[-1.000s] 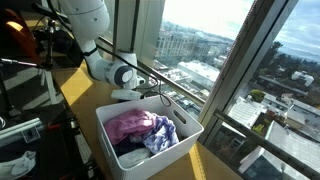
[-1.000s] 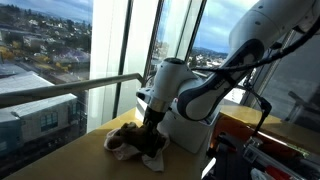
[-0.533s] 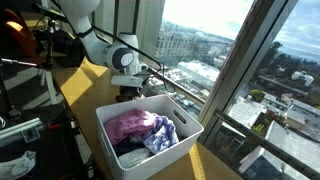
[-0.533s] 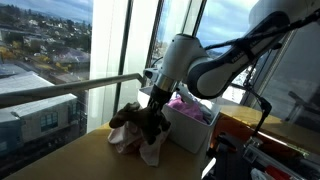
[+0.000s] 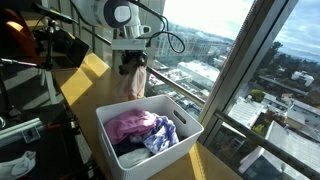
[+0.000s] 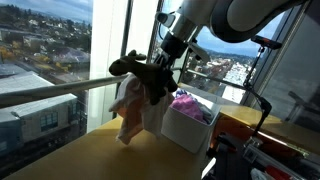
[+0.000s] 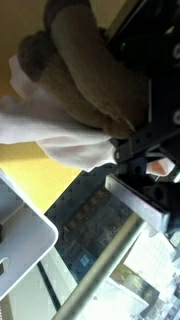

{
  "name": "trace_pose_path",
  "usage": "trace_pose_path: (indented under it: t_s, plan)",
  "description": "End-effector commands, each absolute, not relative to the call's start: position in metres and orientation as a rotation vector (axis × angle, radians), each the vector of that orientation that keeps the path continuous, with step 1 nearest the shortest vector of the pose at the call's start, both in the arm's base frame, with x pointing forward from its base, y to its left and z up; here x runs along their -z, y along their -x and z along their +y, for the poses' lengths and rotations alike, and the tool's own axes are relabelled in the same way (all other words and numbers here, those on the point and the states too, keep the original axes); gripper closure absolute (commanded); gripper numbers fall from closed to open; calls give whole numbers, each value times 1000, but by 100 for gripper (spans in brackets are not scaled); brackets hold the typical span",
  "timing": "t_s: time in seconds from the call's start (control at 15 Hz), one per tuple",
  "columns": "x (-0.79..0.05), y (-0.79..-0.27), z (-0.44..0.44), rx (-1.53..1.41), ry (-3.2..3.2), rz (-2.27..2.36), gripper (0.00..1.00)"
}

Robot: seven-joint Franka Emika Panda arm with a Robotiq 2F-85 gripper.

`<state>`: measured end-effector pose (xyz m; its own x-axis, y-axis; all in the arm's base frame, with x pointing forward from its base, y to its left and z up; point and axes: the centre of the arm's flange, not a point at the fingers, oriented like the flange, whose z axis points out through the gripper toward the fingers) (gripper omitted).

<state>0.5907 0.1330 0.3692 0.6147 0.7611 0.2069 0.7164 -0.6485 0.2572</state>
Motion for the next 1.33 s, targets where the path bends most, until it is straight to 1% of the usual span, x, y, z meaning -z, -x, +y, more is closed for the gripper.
trace_pose_path:
  t_s: [0.0, 0.2, 0.33, 0.47, 0.6, 0.73, 0.93, 1.27]
  plan:
    - [-445, -594, 68, -542, -2640, 1139, 100]
    - [-485, -596, -8, -590, -2606, 987, 100]
    - [-497, -591, -70, -578, -2609, 880, 100]
    - [-492, -578, -126, -544, -2620, 793, 100]
    - [-471, -564, -159, -495, -2640, 729, 100]
    - [-448, -550, -172, -442, -2675, 683, 100]
    - [-412, -528, -166, -368, -2737, 667, 100]
    - [-365, -520, -142, -273, -2808, 684, 100]
